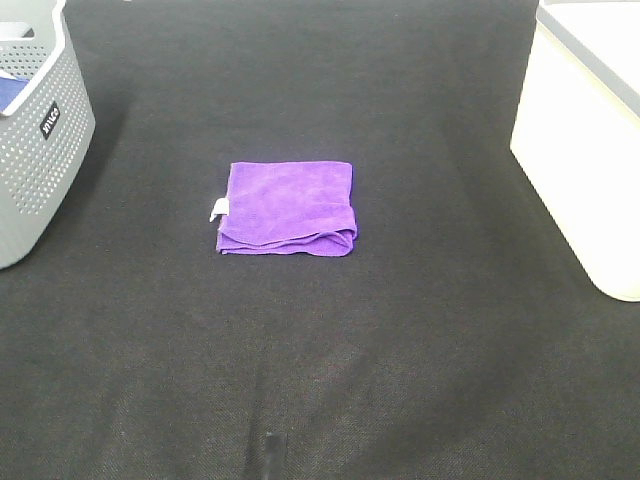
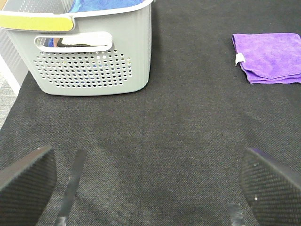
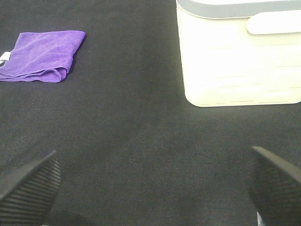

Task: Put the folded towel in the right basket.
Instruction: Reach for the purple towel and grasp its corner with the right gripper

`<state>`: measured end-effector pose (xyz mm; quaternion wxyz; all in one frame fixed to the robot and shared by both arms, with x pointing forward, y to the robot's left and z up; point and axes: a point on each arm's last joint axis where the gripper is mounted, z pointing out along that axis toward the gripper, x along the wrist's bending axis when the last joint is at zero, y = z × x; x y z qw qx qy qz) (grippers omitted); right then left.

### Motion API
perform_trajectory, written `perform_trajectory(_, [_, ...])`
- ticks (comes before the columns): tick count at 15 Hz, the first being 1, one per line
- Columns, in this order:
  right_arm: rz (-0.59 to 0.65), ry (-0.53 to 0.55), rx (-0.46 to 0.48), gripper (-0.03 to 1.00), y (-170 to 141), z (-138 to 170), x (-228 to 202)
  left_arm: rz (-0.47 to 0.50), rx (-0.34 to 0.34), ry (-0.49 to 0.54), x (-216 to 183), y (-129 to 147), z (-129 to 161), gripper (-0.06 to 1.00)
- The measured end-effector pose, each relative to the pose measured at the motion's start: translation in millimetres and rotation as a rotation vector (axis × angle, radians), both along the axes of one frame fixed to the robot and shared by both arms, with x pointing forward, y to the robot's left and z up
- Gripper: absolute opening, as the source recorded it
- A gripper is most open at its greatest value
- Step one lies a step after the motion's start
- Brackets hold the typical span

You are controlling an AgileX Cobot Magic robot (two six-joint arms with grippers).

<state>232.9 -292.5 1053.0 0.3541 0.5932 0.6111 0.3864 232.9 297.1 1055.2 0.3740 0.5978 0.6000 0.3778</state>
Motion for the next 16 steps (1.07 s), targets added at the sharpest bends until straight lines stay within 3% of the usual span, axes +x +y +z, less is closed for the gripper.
perform_trajectory(16, [0.000,0.000,0.000,0.97,0.0,0.0,0.0,0.000,0.000,0.000,0.0,0.0,0.0,0.99])
